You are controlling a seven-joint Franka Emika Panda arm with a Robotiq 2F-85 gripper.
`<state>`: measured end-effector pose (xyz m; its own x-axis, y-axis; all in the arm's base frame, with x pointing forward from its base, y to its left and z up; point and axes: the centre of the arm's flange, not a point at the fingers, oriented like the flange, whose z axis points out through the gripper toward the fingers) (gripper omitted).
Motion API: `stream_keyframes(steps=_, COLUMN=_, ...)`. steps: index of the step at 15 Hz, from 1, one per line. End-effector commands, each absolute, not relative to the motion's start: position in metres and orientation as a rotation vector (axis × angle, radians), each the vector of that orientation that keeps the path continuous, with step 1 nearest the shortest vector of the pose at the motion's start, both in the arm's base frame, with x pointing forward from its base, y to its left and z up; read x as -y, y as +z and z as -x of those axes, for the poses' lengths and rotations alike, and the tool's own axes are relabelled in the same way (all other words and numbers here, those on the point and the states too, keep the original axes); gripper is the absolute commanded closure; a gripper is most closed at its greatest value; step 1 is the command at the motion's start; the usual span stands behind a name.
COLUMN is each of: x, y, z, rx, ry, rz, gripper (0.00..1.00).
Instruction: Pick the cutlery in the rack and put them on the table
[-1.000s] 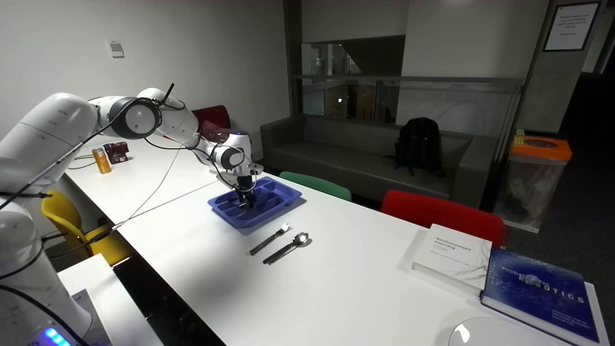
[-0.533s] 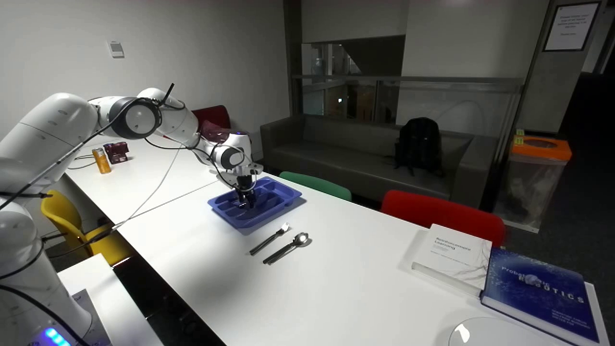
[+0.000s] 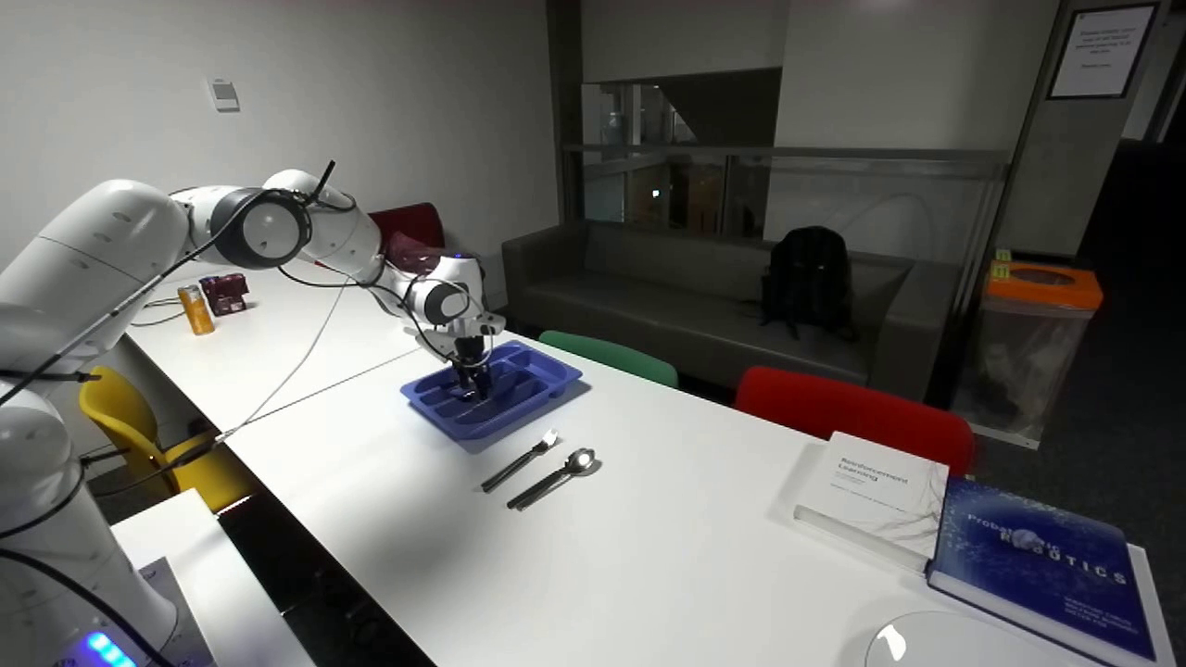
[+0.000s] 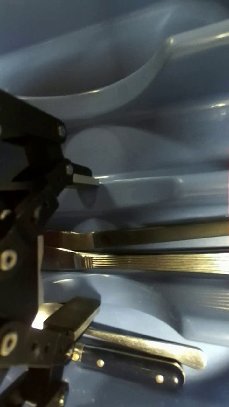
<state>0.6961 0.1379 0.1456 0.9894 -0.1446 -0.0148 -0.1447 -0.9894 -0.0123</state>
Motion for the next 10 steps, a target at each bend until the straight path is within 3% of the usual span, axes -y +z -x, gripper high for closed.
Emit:
stream_keyframes(steps=1, x=-0.1373, y=0.151, z=-0.705, rx=-0.242, ry=0.002, rz=3.106, gripper=0.39)
stream_keyframes(steps=7, x=-0.1386, y=0.1568, z=-0.7093, rx=-0.243, ry=-0.015, rz=3.101, gripper=0.87)
stream_keyframes(steps=9, x=-0.138, y=0.1563, z=-0.7093, rx=-0.244, ry=-0.015, rz=3.101, gripper=0.99)
stream_keyframes(steps=10, x=-0.1377, y=0.1563, z=-0.7093, rx=-0.245, ry=-0.015, rz=3.101, gripper=1.0)
